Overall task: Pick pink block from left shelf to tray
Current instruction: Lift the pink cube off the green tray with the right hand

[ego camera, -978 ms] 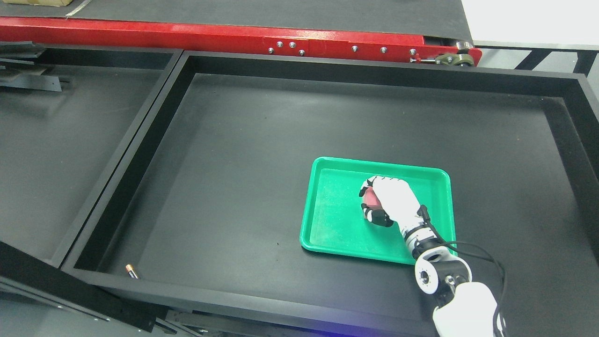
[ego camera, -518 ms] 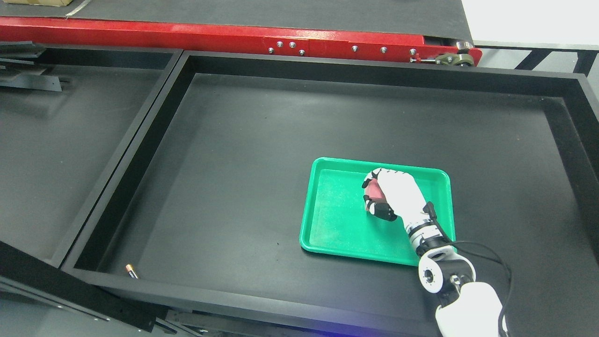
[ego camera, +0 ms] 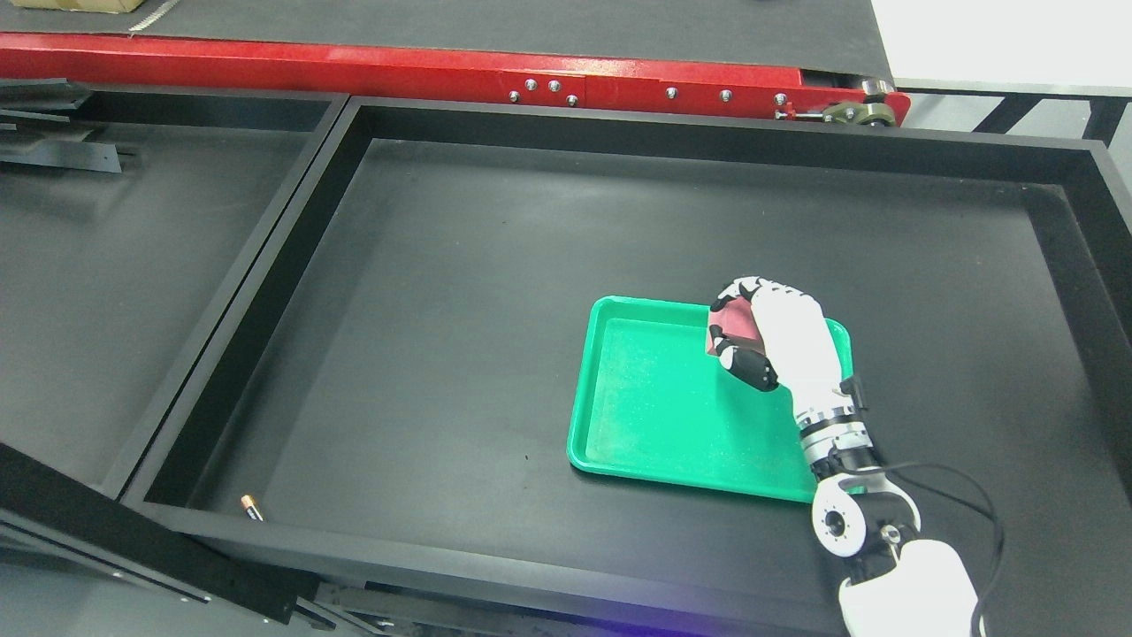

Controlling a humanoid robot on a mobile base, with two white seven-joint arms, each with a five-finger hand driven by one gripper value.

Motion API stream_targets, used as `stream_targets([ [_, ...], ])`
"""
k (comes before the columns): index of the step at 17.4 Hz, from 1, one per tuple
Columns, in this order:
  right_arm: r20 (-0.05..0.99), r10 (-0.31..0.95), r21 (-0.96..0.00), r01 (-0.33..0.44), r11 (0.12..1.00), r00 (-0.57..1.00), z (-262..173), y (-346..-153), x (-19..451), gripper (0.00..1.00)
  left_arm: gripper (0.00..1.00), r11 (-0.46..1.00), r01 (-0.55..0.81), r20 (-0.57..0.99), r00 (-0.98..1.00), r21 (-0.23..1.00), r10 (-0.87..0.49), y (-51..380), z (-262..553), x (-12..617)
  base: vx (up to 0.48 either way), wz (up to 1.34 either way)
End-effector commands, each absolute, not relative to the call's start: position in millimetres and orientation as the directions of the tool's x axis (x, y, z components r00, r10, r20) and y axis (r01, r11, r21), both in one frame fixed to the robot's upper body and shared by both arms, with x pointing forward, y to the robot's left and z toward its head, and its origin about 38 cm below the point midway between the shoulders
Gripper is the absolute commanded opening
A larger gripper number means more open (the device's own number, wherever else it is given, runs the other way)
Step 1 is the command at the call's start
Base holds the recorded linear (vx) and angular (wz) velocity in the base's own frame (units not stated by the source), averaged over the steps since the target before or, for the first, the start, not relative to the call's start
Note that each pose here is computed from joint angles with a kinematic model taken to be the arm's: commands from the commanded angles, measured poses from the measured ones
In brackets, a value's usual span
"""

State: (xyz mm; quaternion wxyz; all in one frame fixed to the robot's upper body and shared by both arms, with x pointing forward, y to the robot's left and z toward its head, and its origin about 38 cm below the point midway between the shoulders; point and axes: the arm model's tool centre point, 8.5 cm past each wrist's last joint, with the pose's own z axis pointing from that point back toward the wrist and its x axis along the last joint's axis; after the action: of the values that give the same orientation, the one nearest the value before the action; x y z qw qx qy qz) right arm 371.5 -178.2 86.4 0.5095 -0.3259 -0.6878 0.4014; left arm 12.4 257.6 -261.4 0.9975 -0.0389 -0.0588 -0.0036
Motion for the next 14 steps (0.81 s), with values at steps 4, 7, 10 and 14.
stream_targets([
  [4,0.455,0.841,-0.776,0.334,0.535,-0.291,123.4,-207.3,361.7,0.03,1.00,0.998,0.012,0.115,0.993,-0.062,-0.005,268.1,-260.9,5.5,-0.047,0.02],
  [7,0.455,0.841,-0.775,0.336,0.535,-0.291,123.6,-207.4,361.6,0.03,1.00,0.998,0.012,0.115,0.993,-0.062,-0.005,268.1,-260.9,5.5,-0.084,0.07],
  [10,0.458,0.840,-0.773,0.335,0.538,-0.292,123.6,-207.0,361.6,0.03,1.00,0.998,0.012,0.115,0.993,-0.062,-0.005,268.1,-260.9,5.5,-0.146,0.12],
  [14,0.459,0.840,-0.774,0.333,0.538,-0.291,122.4,-207.1,360.8,0.03,1.00,0.998,0.012,0.115,0.993,-0.062,-0.005,268.1,-260.9,5.5,-0.186,0.19],
])
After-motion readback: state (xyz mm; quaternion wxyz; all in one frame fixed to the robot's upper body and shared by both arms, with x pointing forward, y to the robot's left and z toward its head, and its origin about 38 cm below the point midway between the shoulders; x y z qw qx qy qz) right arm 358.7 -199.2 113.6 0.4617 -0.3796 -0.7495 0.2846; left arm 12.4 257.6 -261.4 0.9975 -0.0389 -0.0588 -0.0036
